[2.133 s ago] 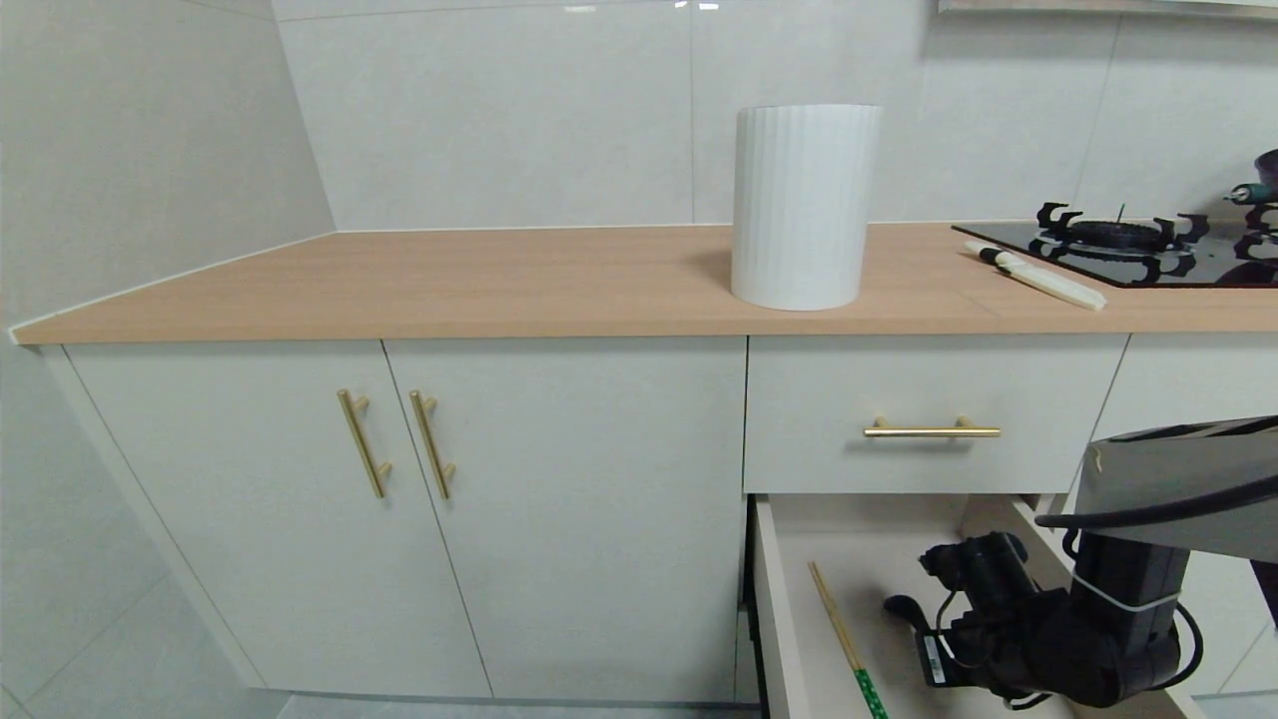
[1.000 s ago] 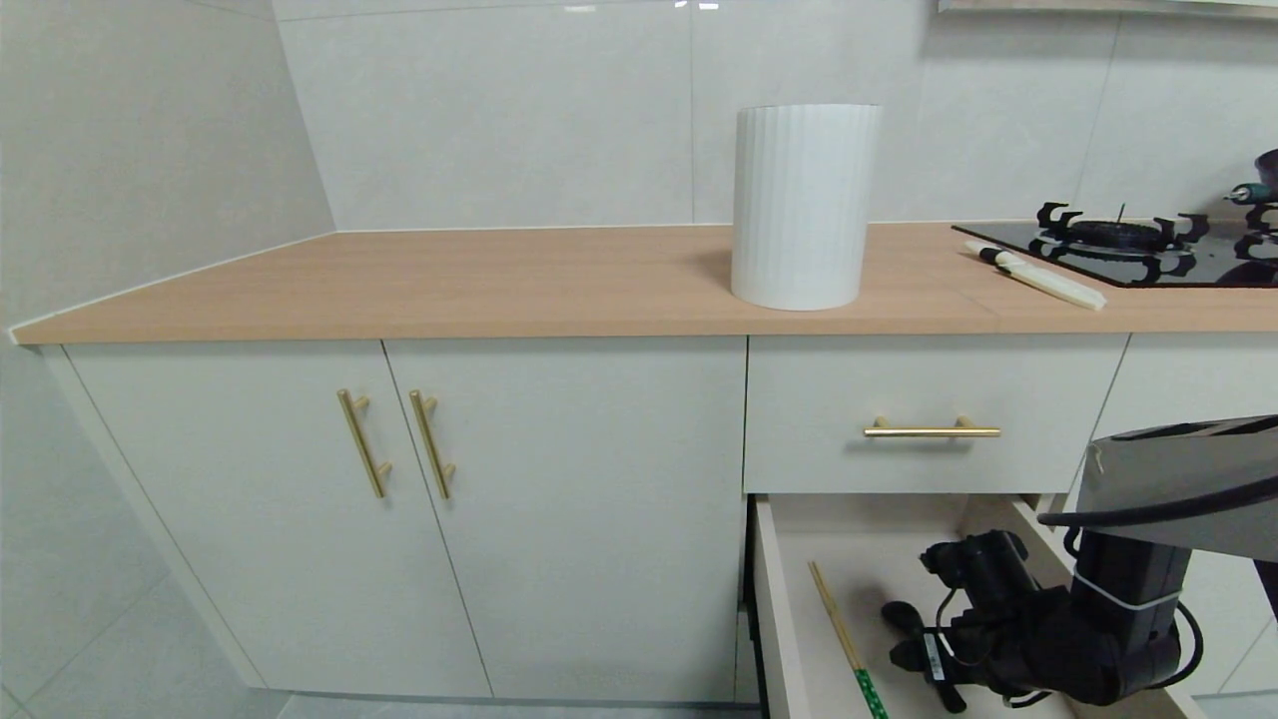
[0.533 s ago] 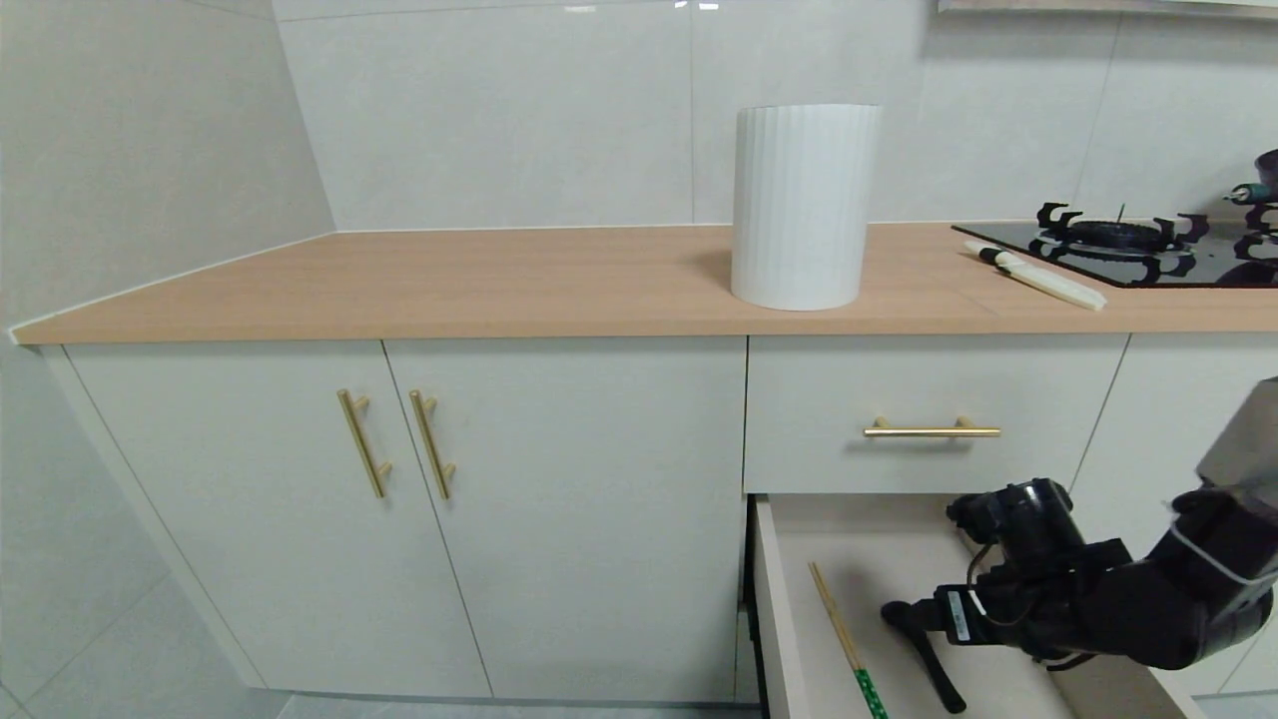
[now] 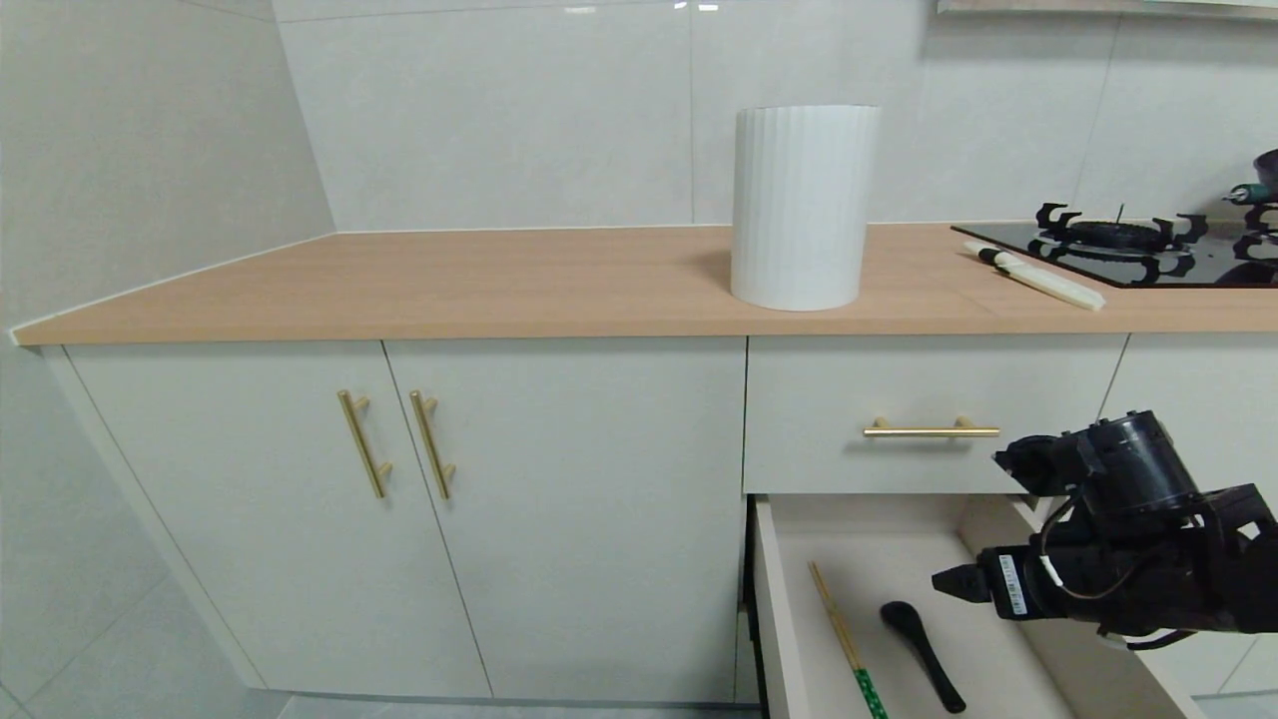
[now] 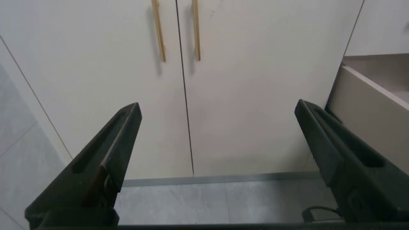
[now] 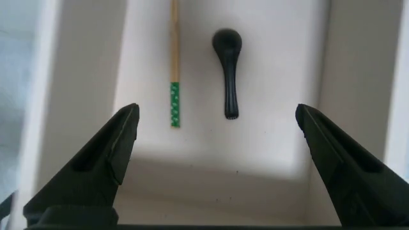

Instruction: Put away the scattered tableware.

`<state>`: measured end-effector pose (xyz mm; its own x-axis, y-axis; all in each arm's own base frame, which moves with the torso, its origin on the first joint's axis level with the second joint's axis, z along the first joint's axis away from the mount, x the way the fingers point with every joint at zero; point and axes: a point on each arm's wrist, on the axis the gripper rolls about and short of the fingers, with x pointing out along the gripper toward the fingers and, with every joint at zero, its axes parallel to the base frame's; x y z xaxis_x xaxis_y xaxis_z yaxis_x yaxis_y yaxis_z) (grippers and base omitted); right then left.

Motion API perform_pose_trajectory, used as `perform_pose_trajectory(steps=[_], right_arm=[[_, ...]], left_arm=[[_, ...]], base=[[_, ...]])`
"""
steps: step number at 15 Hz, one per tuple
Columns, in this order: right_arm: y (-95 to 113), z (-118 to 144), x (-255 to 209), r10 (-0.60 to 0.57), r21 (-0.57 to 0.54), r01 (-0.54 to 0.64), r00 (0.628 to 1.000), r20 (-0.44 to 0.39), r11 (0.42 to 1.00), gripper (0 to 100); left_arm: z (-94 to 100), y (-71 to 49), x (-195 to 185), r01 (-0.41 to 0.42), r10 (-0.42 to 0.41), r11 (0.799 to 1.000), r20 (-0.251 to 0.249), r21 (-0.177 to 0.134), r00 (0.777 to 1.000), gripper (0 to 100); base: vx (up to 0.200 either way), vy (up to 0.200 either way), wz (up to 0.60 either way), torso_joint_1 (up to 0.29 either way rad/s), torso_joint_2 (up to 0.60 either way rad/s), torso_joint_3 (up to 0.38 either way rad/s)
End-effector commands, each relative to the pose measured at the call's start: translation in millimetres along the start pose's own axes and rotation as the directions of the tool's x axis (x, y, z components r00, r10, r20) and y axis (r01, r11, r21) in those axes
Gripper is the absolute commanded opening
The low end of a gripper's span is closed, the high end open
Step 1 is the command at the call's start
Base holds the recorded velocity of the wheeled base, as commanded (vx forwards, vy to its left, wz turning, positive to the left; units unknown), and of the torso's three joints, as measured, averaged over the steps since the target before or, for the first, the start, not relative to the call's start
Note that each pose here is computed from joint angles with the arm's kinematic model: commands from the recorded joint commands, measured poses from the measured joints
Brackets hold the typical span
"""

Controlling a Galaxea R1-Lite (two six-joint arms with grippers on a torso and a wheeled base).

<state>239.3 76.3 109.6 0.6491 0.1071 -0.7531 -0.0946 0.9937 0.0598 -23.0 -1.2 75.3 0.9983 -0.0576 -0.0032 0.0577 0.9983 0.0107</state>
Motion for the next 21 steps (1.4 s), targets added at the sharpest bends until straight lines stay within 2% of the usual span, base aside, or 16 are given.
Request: perform_pose_trajectory(steps=[1,9,12,15,17,21], right_arm=[[1.4,4.5,-13.8,0.016,-0.001,-0.016,0.999,0.051,1.000,100],[3.6,-3.5,-21.7,0.018,-0.030,-0.018,1.000,-0.010,0.999,100],[4.5,-10.7,-28.2,0.051,-0.081,-0.056,0.997,-0.057,0.995,100],[1.8,-26.5,-34.5,0.081,-0.192,-0.122,0.975,-0.209,0.974,100],[1.2,-37.2,-36.3,0.117,-0.252,-0.197,0.946,-0.301,0.948,100],[4.2,-49.0,-18.7,0.112,-0.284,-0.243,0.906,-0.409,0.928,100]], left_arm=[[-0.1,0.0,0.1,0.001,-0.001,1.000,-0.001,0.000,1.000,100],[-0.1,0.0,0.1,-0.001,0.001,1.000,-0.001,0.000,1.000,100],[-0.1,0.0,0.1,0.001,-0.001,1.000,-0.001,0.000,1.000,100],[-0.1,0.0,0.1,-0.001,0.001,1.000,-0.001,0.000,1.000,100],[-0.1,0.0,0.1,0.001,-0.001,1.000,-0.001,0.000,1.000,100],[-0.1,0.0,0.1,0.001,-0.001,1.000,-0.001,0.000,1.000,100]], base=[[-0.200,0.000,0.00,0.002,0.00,0.002],[-0.200,0.000,0.00,0.001,0.00,0.004],[0.000,0.000,0.00,0.000,0.00,0.000],[0.000,0.000,0.00,0.000,0.00,0.000],[0.000,0.000,0.00,0.000,0.00,0.000],[0.000,0.000,0.00,0.000,0.00,0.000]])
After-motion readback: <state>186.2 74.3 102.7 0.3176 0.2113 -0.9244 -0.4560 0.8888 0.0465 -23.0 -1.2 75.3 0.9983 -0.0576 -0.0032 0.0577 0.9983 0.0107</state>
